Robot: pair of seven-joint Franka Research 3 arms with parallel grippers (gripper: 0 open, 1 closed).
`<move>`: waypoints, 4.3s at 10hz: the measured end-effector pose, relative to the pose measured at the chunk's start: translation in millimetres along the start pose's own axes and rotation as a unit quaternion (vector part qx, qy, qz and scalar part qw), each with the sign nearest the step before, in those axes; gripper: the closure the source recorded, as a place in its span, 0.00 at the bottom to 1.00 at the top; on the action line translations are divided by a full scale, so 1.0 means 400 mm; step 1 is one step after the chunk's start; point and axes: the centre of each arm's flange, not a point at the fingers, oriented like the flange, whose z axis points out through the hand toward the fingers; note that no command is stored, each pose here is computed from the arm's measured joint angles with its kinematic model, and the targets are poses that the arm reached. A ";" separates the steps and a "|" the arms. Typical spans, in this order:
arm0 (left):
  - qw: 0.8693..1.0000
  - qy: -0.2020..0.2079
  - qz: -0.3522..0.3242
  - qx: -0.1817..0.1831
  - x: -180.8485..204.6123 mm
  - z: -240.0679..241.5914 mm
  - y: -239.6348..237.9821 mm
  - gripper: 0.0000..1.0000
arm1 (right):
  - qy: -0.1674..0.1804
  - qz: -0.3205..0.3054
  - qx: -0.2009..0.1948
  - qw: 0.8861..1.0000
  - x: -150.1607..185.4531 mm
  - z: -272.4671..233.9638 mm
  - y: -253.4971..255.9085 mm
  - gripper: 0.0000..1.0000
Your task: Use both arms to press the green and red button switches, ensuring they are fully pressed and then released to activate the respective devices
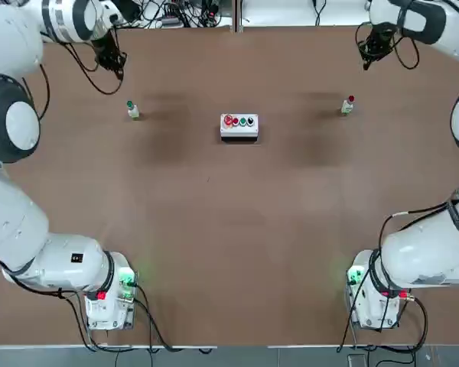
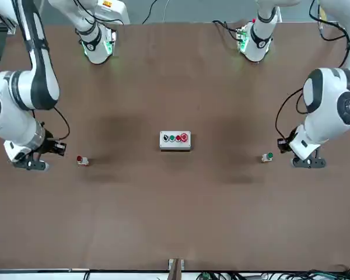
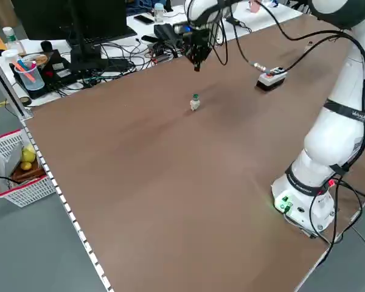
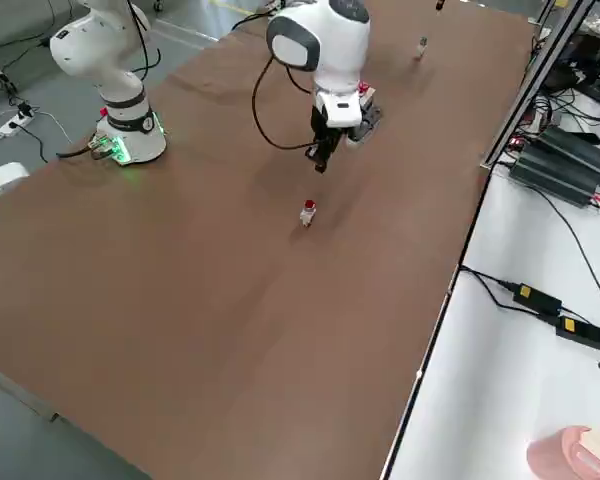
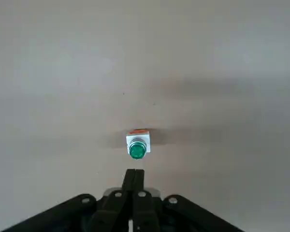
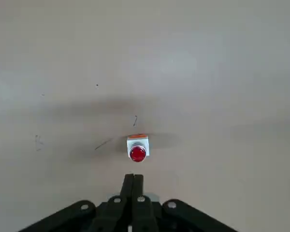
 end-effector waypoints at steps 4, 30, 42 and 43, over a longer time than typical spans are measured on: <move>1.000 -0.007 -0.001 0.000 0.018 0.113 -0.002 0.99 | 0.000 0.000 0.001 1.000 0.029 0.108 0.000 0.99; 1.000 -0.003 -0.004 0.000 -0.010 0.260 -0.010 0.99 | 0.010 -0.012 0.002 1.000 -0.002 0.288 0.003 0.99; 1.000 -0.001 -0.005 0.000 -0.013 0.259 -0.010 0.99 | 0.012 -0.013 0.002 1.000 -0.002 0.288 0.002 0.99; 1.000 -0.001 -0.005 0.000 -0.013 0.259 -0.010 0.99 | 0.012 -0.013 0.002 1.000 -0.002 0.288 0.002 0.99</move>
